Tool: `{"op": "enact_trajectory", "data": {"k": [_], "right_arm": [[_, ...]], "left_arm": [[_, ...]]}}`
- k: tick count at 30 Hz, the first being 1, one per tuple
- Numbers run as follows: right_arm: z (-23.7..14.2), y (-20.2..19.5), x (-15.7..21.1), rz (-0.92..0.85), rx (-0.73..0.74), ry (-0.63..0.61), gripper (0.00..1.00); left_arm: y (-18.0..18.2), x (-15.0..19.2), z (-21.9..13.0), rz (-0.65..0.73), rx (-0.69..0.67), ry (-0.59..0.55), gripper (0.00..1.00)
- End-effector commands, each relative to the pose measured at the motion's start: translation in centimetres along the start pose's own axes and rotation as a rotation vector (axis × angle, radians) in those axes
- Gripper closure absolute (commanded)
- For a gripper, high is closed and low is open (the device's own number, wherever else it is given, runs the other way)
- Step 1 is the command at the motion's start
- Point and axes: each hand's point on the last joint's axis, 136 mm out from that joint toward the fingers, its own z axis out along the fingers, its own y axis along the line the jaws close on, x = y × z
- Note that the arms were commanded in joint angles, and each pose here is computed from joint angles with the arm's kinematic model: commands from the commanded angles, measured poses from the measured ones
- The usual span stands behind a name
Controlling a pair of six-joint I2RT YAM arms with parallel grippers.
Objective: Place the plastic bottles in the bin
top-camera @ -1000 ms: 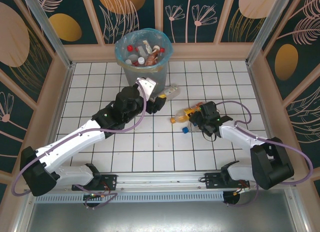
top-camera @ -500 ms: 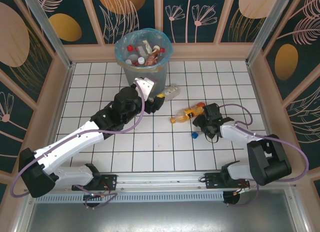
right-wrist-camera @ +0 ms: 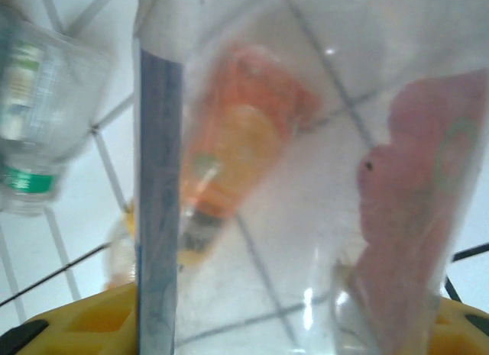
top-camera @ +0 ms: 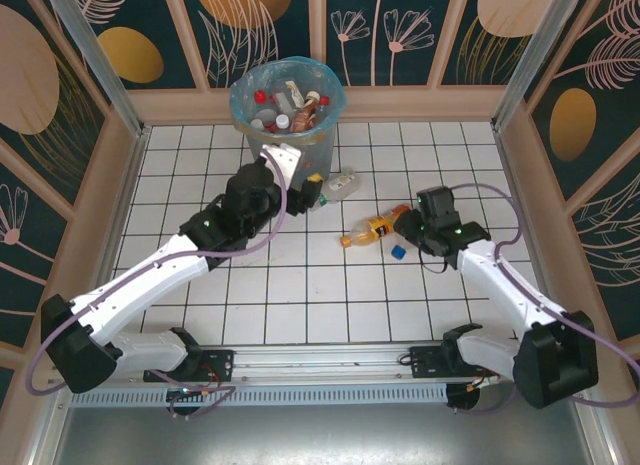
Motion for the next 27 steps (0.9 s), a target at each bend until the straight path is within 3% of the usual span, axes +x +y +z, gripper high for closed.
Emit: {"op": "enact_trajectory", "data": {"k": [1, 8, 14, 20, 27], "right_arm": [[-4.1, 3.2, -2.6, -0.095, -0.034, -0.068, 0.6], [-10.9, 19.6, -8.0, -0.369, -0.343, -0.256, 0.62], [-12.7, 32.3, -11.5, -0.562, -0.579, -0.481, 0.63], [-11.5, 40.0, -13.3, -0.648, -0.769, -0.731, 0.64], [-7.0, 45.1, -14.0, -0.726, -0.809, -0.849, 0.64]], "left_arm": [[2.5, -4.0, -0.4, -0.12, 0.004, -0.066, 0.2], [8.1, -10.1, -0.3, -0.181, -0.069, -0.133, 0.22], [13.8, -11.9, -0.8, -0.24, -0.162, -0.196, 0.22], [16.4, -9.0, -1.1, -0.277, -0.196, -0.187, 0.22], [16.5, -8.8, -2.3, -0.264, -0.207, -0.214, 0.22]]}}
